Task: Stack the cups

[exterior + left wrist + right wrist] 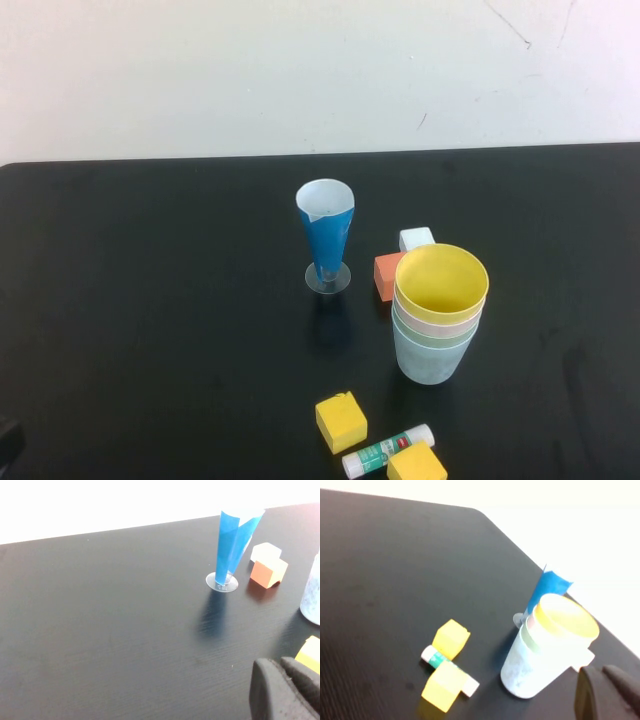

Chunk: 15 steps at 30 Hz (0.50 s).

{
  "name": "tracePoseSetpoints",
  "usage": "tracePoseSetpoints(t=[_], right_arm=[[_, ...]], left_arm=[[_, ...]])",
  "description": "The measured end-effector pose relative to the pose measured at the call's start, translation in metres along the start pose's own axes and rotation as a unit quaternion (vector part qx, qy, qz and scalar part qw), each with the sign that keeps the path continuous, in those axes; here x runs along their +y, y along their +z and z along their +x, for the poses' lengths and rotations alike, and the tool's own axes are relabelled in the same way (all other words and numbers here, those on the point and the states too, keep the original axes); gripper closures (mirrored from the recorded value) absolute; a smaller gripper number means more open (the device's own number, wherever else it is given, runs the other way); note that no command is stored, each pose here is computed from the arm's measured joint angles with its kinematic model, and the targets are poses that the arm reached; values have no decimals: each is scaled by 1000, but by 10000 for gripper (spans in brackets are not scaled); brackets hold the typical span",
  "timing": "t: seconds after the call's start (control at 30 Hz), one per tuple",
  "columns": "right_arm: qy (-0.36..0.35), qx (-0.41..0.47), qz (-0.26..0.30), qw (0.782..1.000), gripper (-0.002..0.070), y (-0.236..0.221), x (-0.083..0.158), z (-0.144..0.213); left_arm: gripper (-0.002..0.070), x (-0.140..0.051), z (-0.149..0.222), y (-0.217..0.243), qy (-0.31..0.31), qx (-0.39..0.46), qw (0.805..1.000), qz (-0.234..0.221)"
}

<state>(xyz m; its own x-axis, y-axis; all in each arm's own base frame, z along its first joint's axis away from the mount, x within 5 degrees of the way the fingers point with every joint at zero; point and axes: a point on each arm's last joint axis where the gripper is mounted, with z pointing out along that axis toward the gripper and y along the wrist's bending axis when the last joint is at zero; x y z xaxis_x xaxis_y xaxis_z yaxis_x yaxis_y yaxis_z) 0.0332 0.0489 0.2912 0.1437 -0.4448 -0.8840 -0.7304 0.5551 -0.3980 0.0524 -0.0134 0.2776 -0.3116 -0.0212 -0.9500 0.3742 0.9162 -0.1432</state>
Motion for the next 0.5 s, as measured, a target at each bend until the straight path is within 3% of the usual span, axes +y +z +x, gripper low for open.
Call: tracePoseSetpoints(t=[0.23,0.37,0.5], right_arm=[[14,29,50,998,678,8,10,39],[56,56,141,987,678,4,10,58],[89,95,245,961,678,0,6,73]], left_arm=[[677,0,0,0,0,0,1000,0],[677,0,0,0,0,0,1000,0],[677,0,0,0,0,0,1000,0]])
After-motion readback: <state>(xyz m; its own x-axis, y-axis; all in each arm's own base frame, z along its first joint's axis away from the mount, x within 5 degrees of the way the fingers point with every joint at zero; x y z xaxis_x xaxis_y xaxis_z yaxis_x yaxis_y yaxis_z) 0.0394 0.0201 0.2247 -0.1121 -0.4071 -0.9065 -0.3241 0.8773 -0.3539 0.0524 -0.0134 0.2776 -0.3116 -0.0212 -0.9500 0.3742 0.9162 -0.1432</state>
